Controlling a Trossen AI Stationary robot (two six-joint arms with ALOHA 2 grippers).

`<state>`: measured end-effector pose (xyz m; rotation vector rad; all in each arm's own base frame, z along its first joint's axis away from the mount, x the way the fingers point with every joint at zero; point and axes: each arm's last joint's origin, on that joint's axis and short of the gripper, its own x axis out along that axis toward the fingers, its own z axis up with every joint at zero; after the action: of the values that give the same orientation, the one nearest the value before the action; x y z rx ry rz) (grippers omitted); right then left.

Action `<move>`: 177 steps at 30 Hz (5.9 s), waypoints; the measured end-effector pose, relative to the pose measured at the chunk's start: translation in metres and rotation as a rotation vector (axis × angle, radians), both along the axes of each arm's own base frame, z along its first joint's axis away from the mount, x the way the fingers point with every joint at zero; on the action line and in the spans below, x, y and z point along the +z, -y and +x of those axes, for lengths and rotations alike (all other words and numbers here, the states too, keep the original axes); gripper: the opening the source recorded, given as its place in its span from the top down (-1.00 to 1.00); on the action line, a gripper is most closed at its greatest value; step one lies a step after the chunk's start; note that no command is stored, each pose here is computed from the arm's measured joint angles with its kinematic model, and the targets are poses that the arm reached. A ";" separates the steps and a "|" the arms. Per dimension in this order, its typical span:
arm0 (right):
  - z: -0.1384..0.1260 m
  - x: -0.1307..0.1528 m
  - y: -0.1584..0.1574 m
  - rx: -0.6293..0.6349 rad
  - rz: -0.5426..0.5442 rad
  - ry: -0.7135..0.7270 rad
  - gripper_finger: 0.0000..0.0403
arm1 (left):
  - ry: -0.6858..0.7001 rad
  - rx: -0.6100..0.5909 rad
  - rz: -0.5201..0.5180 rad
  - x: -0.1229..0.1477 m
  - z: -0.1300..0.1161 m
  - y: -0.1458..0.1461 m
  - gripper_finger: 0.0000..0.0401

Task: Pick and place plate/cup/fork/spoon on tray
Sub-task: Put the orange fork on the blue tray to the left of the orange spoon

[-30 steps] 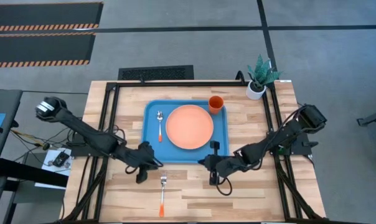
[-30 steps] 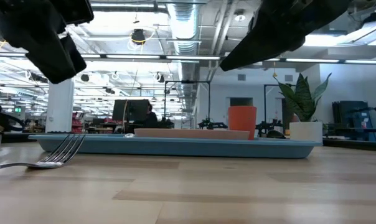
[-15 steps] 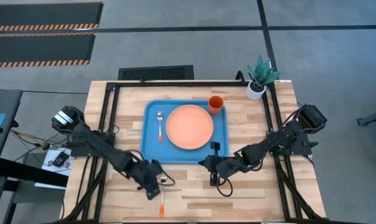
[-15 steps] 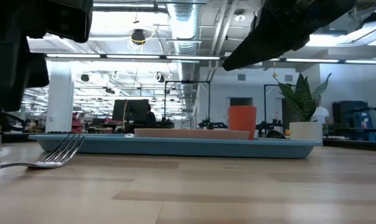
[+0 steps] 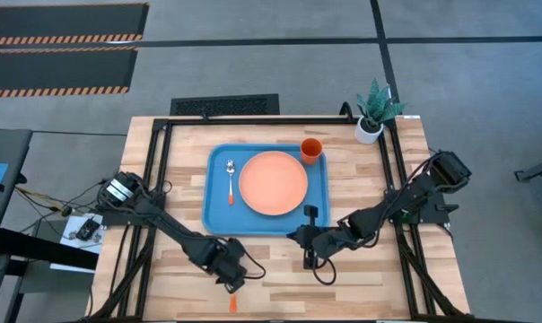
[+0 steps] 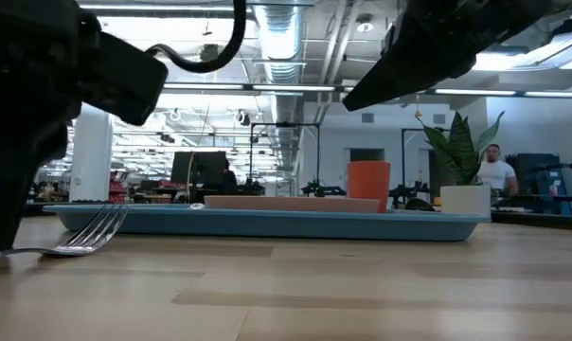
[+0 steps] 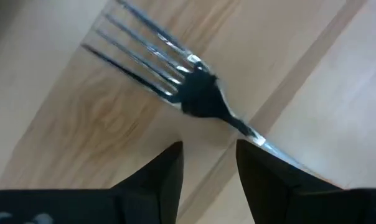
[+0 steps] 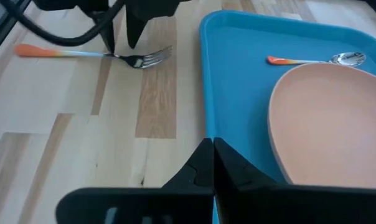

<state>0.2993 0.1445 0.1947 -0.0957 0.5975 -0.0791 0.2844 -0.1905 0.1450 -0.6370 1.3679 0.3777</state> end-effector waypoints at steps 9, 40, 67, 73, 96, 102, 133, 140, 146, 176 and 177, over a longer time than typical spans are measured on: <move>-0.001 -0.001 0.000 -0.003 -0.003 -0.013 0.94 | -0.005 0.044 -0.031 0.002 0.001 -0.002 0.28; -0.001 -0.008 0.000 -0.024 0.012 -0.040 0.94 | 0.068 0.047 0.015 -0.005 0.008 0.013 0.28; -0.002 -0.008 -0.001 -0.023 0.014 -0.047 0.94 | -0.225 -0.152 0.116 0.004 -0.037 0.015 0.76; -0.002 -0.008 -0.001 -0.023 0.015 -0.045 0.94 | -0.164 -0.118 0.141 0.023 -0.043 0.012 0.98; -0.004 -0.008 -0.005 -0.010 0.014 -0.045 0.94 | -0.103 -0.013 0.158 0.013 -0.050 0.009 0.46; -0.005 -0.008 -0.007 -0.003 0.015 -0.044 0.94 | -0.091 -0.022 0.137 0.012 -0.049 0.011 0.45; -0.005 -0.007 -0.007 -0.007 0.014 -0.039 0.94 | -0.047 -0.045 0.080 0.012 -0.058 0.006 0.98; -0.005 -0.007 -0.007 -0.006 0.015 -0.039 0.94 | -0.081 -0.018 0.090 0.011 -0.060 0.004 0.96; -0.004 -0.007 -0.007 -0.006 0.015 -0.038 0.94 | -0.071 -0.028 0.078 0.010 -0.058 0.005 0.71; -0.004 -0.007 -0.007 -0.006 0.017 -0.037 0.94 | -0.044 -0.041 0.083 -0.001 -0.061 0.002 0.97; -0.004 -0.007 -0.007 -0.006 0.017 -0.037 0.94 | -0.045 -0.041 0.081 -0.001 -0.061 0.002 0.97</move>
<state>0.2949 0.1517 0.1875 -0.0794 0.6349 -0.0780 0.2234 -0.1925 0.1436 -0.5357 1.3991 0.4147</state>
